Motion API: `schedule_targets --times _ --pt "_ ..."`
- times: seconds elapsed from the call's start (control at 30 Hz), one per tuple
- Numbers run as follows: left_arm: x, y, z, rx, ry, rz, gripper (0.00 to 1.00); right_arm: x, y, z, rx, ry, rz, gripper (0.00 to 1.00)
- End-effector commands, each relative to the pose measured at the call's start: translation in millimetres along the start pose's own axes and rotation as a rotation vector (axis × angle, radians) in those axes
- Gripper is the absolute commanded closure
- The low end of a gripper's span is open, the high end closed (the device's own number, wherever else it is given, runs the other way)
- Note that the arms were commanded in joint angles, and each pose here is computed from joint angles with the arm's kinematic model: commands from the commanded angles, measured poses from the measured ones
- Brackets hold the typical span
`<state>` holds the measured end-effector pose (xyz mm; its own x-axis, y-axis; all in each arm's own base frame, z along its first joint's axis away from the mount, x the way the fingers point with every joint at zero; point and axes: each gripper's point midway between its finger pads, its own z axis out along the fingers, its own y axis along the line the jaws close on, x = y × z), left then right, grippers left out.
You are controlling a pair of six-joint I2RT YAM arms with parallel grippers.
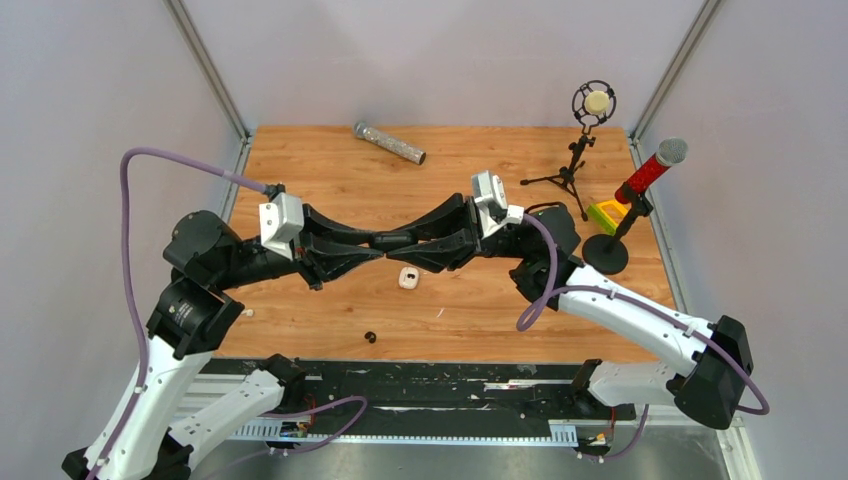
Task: Insert the wireless bluetooth earbuds into the charging case
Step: Pick up the charging case at the center of the board.
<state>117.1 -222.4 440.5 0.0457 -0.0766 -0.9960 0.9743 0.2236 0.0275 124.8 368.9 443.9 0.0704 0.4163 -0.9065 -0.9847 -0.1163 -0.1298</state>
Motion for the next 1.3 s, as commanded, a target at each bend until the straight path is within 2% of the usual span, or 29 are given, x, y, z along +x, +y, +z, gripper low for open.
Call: schedule_targets --times 0.0,0.13,0.2,0.23,0.3,0.33,0.57,0.63,0.67,0.7,0.73,0.83,0.87,0.93,1.03,1.1,1.27 --pt "-6 -5 0 0.024 -0.020 0.000 0.79 -22 2 9 -0.022 -0.048 -0.057 1.00" --pt "-6 -8 0 0.041 -0.019 0.012 0.79 -20 -1 10 -0.016 -0.041 -0.057 1.00" --pt "-6 -9 0 0.047 -0.019 0.022 0.74 -18 -4 11 -0.005 -0.037 -0.058 1.00" --pt "-5 -9 0 0.050 -0.018 0.022 0.66 -18 -5 11 -0.001 -0.036 -0.060 1.00" --pt "-5 -10 0 0.057 -0.017 0.017 0.59 -16 -8 12 0.005 -0.035 -0.059 1.00" --pt "-5 -11 -1 0.060 -0.018 0.016 0.59 -16 -8 13 0.002 -0.035 -0.058 1.00" --pt "-7 -14 -1 0.071 -0.022 0.027 0.70 -15 -8 17 -0.016 -0.035 -0.053 1.00" --pt "-5 -14 -2 0.074 -0.018 0.034 0.85 -12 -10 18 -0.012 -0.030 -0.050 1.00" --pt "-5 -14 -2 0.073 -0.018 0.037 0.97 -11 -11 18 -0.011 -0.027 -0.049 1.00" --pt "-5 -13 -2 0.069 -0.019 0.043 0.99 -10 -11 18 -0.011 -0.022 -0.046 1.00" --pt "-6 -13 -2 0.067 -0.021 0.050 1.00 -9 -11 18 -0.008 -0.019 -0.046 0.95" --pt "-10 -8 -3 0.039 -0.032 0.081 1.00 -7 -12 17 -0.004 -0.009 -0.050 0.50" --pt "-12 -8 -4 0.033 -0.035 0.089 1.00 -7 -12 16 -0.002 -0.006 -0.055 0.40" --pt "-13 -7 -5 0.021 -0.034 0.107 1.00 -7 -12 13 0.010 -0.001 -0.066 0.27" --pt "-8 -7 -8 0.017 -0.013 0.128 1.00 -8 -13 7 0.042 0.020 -0.087 0.19" --pt "-2 -5 -11 0.004 0.011 0.153 1.00 -9 -11 3 0.047 0.046 -0.100 0.17" --pt "12 8 -17 -0.038 0.085 0.282 1.00 9 7 -8 -0.053 0.227 -0.100 0.17"
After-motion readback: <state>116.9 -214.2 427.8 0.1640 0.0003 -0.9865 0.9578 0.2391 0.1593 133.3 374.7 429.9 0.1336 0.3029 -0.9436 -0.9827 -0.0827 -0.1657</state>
